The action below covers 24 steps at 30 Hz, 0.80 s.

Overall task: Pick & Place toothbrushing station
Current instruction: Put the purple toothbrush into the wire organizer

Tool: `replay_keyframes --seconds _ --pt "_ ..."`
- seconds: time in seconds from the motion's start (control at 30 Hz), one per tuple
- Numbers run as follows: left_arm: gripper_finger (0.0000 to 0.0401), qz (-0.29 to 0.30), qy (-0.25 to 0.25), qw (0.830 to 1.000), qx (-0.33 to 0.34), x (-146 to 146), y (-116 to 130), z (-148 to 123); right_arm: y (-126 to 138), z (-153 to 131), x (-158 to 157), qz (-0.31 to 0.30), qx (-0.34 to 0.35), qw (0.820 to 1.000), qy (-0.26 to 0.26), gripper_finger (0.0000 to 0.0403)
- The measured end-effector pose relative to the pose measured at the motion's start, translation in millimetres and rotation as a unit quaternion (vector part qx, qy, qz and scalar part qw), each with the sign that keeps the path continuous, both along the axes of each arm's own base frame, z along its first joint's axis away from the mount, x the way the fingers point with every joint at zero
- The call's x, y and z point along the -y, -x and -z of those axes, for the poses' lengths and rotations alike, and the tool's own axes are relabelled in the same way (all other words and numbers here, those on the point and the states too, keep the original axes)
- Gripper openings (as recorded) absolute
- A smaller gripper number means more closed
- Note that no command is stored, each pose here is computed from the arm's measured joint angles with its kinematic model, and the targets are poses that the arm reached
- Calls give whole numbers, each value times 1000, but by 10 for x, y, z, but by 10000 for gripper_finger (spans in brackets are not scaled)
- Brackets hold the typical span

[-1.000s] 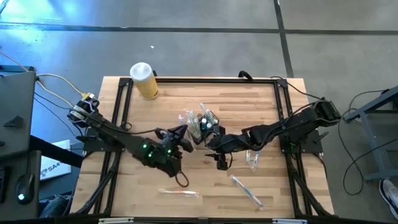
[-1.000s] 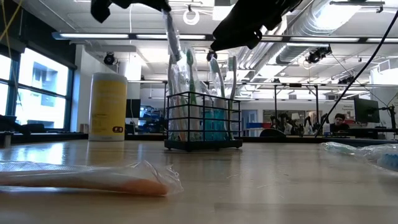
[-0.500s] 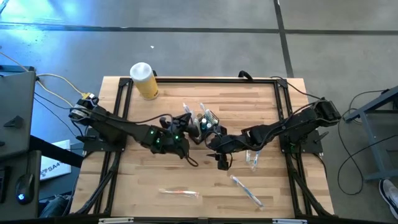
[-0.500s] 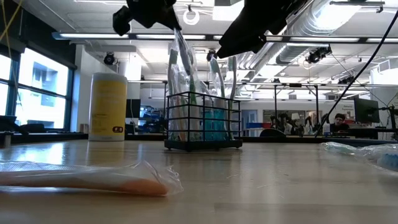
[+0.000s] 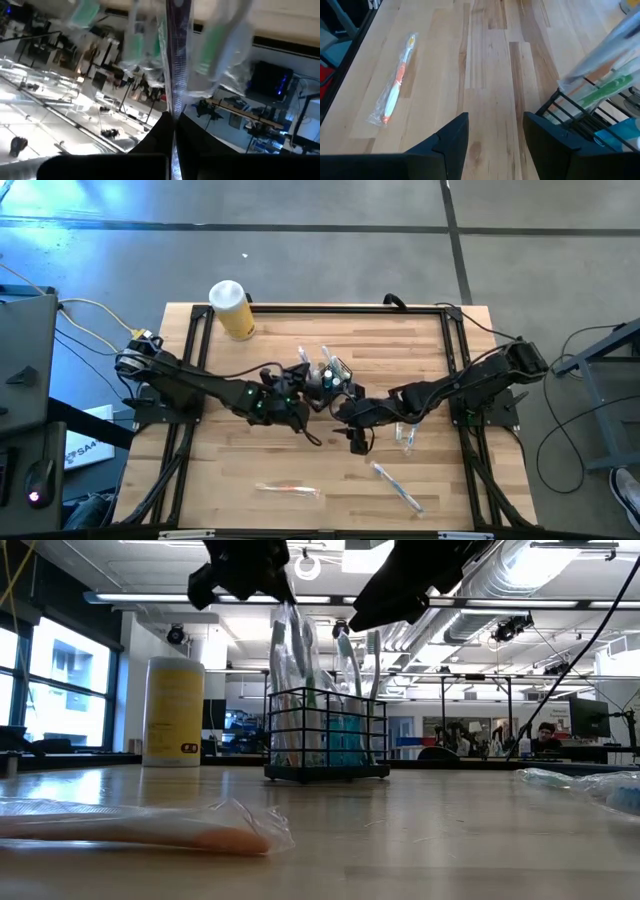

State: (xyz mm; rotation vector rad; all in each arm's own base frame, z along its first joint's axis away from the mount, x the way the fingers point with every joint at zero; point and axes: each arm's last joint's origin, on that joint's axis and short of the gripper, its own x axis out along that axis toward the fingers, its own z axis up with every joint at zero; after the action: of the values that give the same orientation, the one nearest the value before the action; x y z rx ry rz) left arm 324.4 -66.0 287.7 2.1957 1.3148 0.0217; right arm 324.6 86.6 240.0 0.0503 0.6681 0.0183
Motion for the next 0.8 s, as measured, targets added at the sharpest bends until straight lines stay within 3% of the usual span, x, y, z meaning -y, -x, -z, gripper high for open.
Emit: replay_keyframes --seconds 0.8 --pt "0 -28 -11 999 -16 29 -131 298 13 10 -18 -3 -6 1000 2 180"
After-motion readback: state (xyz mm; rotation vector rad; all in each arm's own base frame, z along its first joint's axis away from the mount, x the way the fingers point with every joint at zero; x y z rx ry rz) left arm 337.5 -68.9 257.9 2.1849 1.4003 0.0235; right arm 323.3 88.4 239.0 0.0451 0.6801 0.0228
